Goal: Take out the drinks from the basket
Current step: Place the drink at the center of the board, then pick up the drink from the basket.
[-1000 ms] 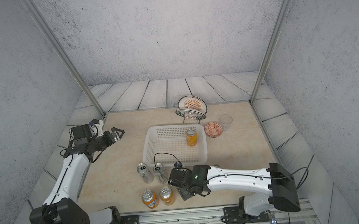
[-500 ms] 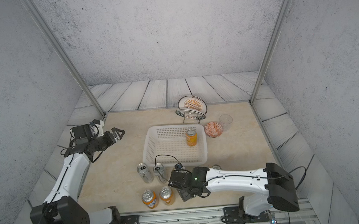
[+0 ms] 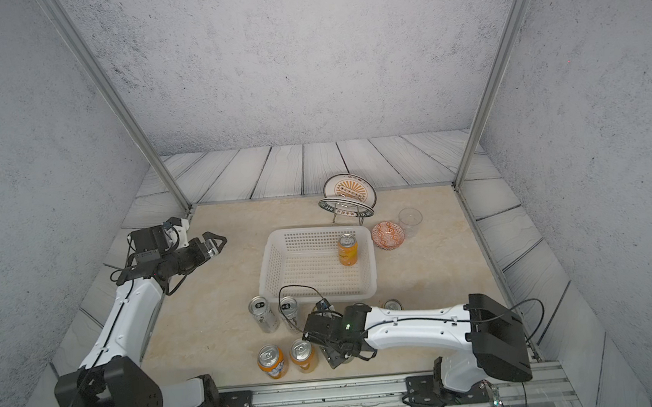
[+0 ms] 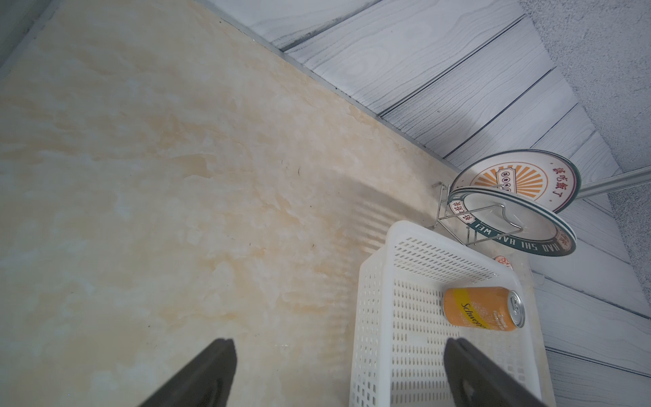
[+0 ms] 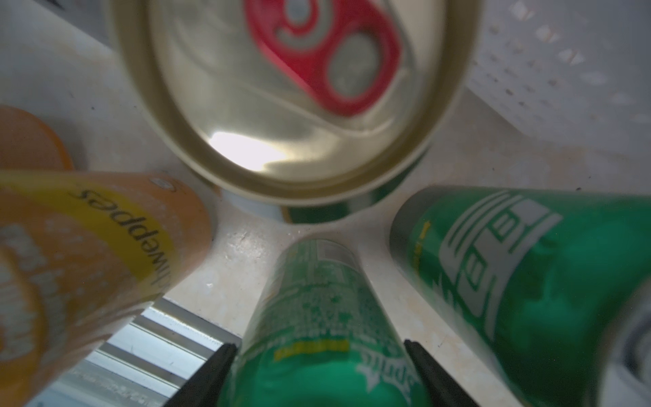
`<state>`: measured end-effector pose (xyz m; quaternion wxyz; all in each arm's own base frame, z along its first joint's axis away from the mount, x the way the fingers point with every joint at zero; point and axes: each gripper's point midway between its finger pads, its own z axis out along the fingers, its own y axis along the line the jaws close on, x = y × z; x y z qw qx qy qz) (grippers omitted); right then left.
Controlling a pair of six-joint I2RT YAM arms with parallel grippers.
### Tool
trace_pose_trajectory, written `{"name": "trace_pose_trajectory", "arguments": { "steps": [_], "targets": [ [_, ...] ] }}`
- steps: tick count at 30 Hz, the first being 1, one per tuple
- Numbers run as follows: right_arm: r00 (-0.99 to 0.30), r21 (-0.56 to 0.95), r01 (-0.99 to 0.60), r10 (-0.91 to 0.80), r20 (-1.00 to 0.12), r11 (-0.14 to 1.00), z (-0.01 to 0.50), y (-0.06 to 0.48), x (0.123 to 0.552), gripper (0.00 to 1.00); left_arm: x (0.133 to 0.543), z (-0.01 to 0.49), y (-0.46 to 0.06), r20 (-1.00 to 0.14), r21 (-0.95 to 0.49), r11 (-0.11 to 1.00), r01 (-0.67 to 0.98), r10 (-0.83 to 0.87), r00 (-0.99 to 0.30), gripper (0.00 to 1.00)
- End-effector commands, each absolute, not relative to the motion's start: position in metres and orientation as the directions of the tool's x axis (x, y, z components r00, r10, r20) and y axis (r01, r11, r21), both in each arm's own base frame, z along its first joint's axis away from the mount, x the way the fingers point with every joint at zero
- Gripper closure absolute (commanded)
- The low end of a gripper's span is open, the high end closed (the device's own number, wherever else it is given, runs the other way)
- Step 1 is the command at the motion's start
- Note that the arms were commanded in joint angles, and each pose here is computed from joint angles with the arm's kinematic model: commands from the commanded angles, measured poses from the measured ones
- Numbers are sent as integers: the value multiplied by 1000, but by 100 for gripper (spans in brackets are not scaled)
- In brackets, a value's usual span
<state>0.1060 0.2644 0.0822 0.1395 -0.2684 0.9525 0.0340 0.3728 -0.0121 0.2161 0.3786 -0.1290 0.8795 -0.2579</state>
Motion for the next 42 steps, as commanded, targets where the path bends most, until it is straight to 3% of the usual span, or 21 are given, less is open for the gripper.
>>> {"name": "trace_pose_trajectory", "arguments": {
  "steps": [1, 15, 28, 42],
  "targets": [
    [-814, -30, -515, -500, -297, 857, 85, 263, 108, 21, 374, 220, -10, -606, -556, 831, -23, -424, -673, 1],
    [-797, 37, -523, -473, -377, 852, 136, 266, 111, 1, 375, 220, -11, -603, -560, 828, -21, -425, -675, 1],
    [-705, 10, -550, -458, -542, 835, 217, 258, 136, 1, 375, 217, -11, -595, -562, 827, -28, -428, -680, 1],
    [-715, -30, -452, -382, -586, 891, 241, 212, 229, 1, 376, 215, -11, -590, -565, 824, -25, -426, -685, 1]
  ]
}}
